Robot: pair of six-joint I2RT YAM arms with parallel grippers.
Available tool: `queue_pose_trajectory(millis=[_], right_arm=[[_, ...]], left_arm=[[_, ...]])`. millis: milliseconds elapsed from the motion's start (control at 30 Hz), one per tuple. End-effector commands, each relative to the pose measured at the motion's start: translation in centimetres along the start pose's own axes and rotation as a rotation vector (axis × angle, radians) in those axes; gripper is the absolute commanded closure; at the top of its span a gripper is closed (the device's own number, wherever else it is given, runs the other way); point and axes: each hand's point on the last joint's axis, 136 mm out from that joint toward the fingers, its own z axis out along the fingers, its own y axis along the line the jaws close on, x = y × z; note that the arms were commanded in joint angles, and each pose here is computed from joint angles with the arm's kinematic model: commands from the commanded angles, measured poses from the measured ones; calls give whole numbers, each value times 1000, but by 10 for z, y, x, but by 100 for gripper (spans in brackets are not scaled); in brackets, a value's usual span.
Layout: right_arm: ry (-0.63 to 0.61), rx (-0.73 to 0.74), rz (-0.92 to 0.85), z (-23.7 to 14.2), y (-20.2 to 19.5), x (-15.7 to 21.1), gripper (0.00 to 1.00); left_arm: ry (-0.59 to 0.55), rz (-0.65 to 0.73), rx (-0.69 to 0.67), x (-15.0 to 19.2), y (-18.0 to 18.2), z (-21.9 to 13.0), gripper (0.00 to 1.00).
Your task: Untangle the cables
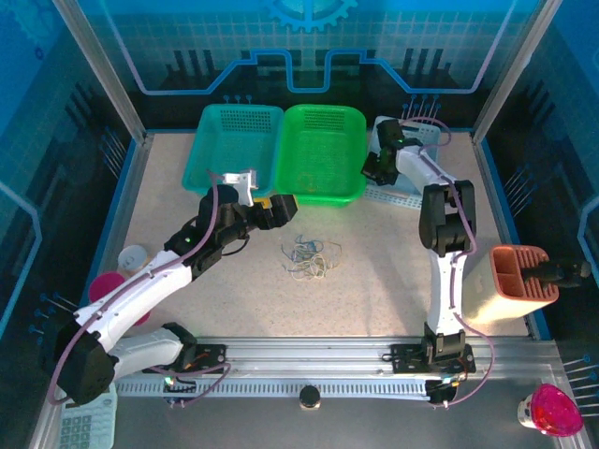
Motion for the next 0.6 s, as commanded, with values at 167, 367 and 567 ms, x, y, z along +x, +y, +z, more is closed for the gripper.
queue_pose_trajectory(millis=[167,367,567], right_arm=[[32,-94,-84,-1,53,28,100],[-19,-54,-70,-24,34,9,100],[-128,-31,-5,-69,5,-28,100]], left_arm=[[-19,-14,12,-2,0,-7,1],[-18,-13,15,-2,0,-7,1],[-23,-14,21,-3,-2,-7,1]])
